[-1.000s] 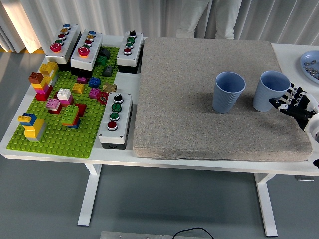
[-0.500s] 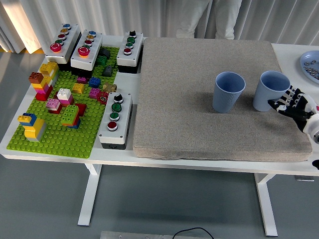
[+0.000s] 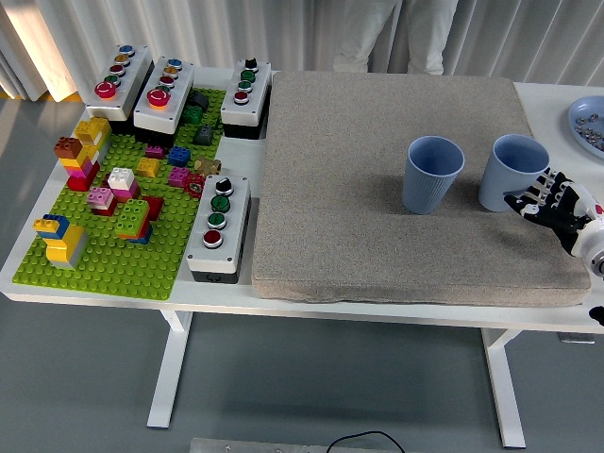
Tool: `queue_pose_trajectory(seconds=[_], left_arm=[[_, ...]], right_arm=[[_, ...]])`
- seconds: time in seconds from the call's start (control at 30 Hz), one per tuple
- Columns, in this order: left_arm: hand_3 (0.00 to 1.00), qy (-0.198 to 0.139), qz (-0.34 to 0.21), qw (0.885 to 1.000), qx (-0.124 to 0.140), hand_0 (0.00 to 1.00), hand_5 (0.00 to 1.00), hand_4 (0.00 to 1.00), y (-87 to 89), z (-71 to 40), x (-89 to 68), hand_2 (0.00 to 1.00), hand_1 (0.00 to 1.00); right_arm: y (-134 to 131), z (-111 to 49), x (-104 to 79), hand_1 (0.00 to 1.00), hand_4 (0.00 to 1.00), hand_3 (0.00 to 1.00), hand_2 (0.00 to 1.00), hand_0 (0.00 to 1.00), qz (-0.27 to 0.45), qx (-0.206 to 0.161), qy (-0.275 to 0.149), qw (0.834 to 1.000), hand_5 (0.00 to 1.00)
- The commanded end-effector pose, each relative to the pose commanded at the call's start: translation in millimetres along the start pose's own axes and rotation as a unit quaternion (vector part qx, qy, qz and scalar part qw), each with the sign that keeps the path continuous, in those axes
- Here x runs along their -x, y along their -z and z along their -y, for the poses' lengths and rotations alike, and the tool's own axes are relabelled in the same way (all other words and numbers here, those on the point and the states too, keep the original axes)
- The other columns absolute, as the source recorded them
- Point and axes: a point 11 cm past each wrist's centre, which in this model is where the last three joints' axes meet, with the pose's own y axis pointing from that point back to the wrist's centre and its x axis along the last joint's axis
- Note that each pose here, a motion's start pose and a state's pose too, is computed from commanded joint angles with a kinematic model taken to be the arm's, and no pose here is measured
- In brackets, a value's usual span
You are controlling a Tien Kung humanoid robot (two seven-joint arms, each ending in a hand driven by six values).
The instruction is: Pick cup pour cup place
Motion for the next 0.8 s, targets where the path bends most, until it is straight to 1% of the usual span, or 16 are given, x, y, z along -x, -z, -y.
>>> queue_pose_trajectory(seconds=[0.8], left_arm=[[0.654,0.000,-0.001,1.000,0.002,0.738,0.946,0.517,-2.1,-0.3,0.1,0.828,0.768]], right_arm=[[8.3,3.1,7.8,0.883,0.817,0.915,0.929,0.906,-0.003,-0.008,0.006,1.000,0.197]])
